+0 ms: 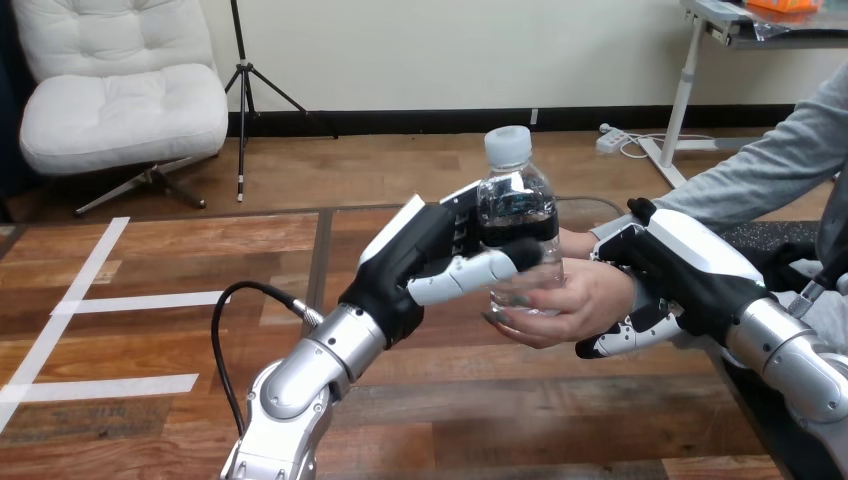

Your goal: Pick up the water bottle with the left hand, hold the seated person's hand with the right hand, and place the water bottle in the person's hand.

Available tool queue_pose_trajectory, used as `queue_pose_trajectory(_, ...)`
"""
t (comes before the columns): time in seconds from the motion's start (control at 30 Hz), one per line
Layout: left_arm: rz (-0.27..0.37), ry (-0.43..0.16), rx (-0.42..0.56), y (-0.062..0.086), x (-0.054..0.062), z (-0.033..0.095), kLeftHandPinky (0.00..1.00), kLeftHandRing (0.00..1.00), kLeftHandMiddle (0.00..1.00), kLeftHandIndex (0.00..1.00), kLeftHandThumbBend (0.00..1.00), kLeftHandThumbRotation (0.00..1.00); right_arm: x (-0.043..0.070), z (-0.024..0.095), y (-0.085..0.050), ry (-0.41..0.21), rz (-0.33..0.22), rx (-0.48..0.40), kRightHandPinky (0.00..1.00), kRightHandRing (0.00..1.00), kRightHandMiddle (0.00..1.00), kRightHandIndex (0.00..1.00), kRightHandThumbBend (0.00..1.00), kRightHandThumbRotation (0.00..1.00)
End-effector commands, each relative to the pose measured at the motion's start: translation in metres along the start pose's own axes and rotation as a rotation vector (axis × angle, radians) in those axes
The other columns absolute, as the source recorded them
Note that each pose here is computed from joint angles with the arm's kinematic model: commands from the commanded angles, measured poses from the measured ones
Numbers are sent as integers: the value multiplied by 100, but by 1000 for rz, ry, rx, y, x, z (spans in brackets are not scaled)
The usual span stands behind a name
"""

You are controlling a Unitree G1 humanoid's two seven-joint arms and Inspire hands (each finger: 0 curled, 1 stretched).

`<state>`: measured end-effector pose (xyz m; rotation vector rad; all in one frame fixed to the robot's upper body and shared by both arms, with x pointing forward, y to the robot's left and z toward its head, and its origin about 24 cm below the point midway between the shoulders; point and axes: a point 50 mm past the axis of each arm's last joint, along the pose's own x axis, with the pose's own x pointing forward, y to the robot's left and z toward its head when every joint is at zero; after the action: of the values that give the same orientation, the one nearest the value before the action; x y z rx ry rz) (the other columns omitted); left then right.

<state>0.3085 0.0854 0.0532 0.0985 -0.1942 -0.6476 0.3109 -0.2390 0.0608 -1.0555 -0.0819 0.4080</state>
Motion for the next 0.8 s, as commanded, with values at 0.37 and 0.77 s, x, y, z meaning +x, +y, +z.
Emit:
queue_pose_trajectory(0.37, 12, -64, 20, 8, 7, 13, 99, 100, 100, 100, 100, 96, 12, 16, -28, -66, -105, -2, 20, 23, 28, 30, 80, 0)
queue_pose_trajectory(0.77, 75, -92, -56, 10, 0, 12, 100, 100, 100, 100, 100, 100, 12, 15, -27, -56, -104, 4, 20, 24, 28, 30, 80, 0)
